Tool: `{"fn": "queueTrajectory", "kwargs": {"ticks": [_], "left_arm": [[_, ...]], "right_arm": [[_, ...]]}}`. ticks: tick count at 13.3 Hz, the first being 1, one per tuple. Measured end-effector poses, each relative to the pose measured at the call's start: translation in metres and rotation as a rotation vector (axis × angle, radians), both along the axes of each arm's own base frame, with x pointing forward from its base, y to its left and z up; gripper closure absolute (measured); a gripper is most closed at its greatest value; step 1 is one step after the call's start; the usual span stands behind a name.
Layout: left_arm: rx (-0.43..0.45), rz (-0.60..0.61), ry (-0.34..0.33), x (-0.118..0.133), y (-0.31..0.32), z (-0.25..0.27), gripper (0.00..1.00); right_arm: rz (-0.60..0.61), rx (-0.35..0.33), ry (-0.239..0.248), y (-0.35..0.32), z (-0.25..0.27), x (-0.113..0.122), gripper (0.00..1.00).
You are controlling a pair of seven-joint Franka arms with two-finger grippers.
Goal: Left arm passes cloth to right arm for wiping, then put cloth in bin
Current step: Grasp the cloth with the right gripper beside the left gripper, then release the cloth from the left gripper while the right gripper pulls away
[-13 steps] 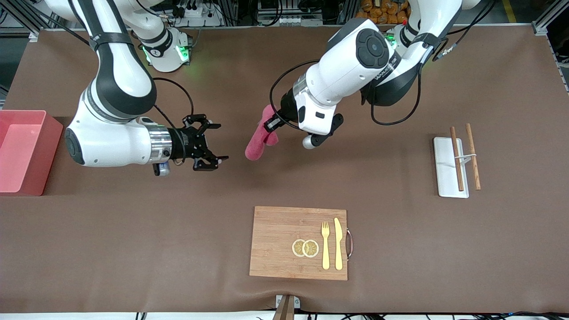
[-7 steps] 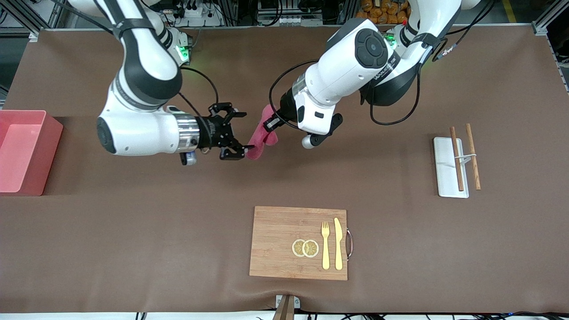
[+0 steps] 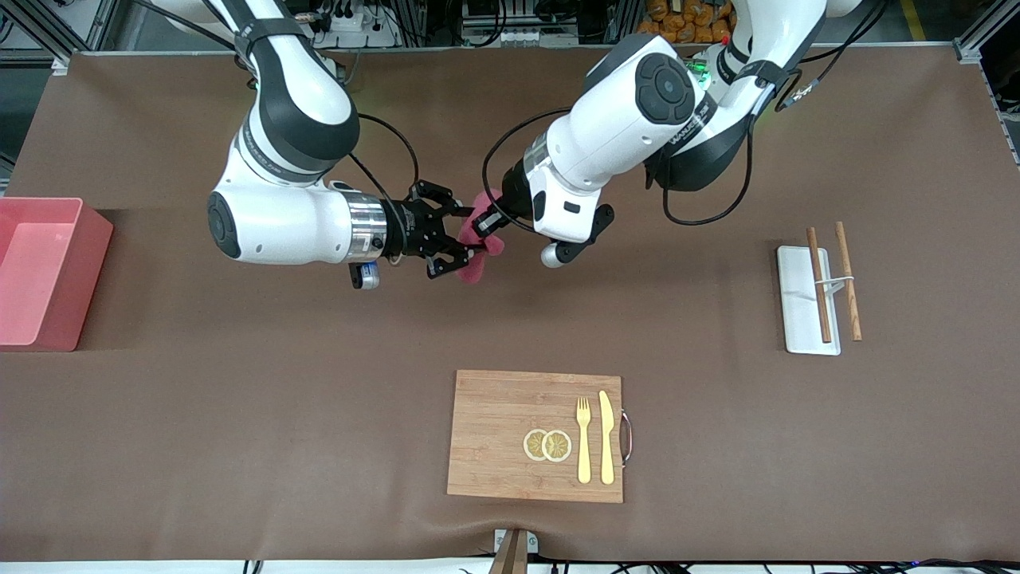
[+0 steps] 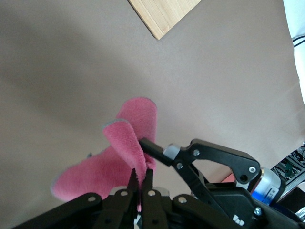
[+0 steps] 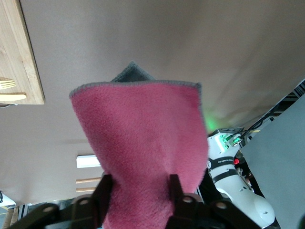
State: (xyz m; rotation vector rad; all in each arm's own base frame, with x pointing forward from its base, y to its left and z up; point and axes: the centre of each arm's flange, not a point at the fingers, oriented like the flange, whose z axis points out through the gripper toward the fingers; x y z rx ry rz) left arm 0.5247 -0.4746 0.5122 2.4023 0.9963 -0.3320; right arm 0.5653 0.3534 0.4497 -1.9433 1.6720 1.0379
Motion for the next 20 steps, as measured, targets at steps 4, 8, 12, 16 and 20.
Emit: {"fn": "queueTrajectory", "kwargs": {"ticks": [4,8,12,16,20], "left_arm": [[0.0,0.001,0.003,0.001,0.0,-0.002,0.96],[-0.007,0.006,-0.005,0.003,0.001,0.002,0.57],[-0.016,0.046,-0.037,0.019,0.024,0.025,0.12],[0.204,0.054,-0.11,0.051,0.112,0.046,0.0],[0.339,-0.129,-0.105,0.082,0.207,0.029,0.0]], "right_arm": [[-0.012,-0.004,-0.003,-0.003,-0.003,0.003,0.91],[-0.021,-0.036,-0.02,-0.016,-0.005,0.01,0.91],[0.035,-0.201,-0.106,-0.037,-0.016,0.017,0.92],[0.199,-0.332,-0.293,-0.056,-0.044,0.03,0.92],[0.369,-0.331,-0.35,-0.061,-0.124,0.036,0.92]]}}
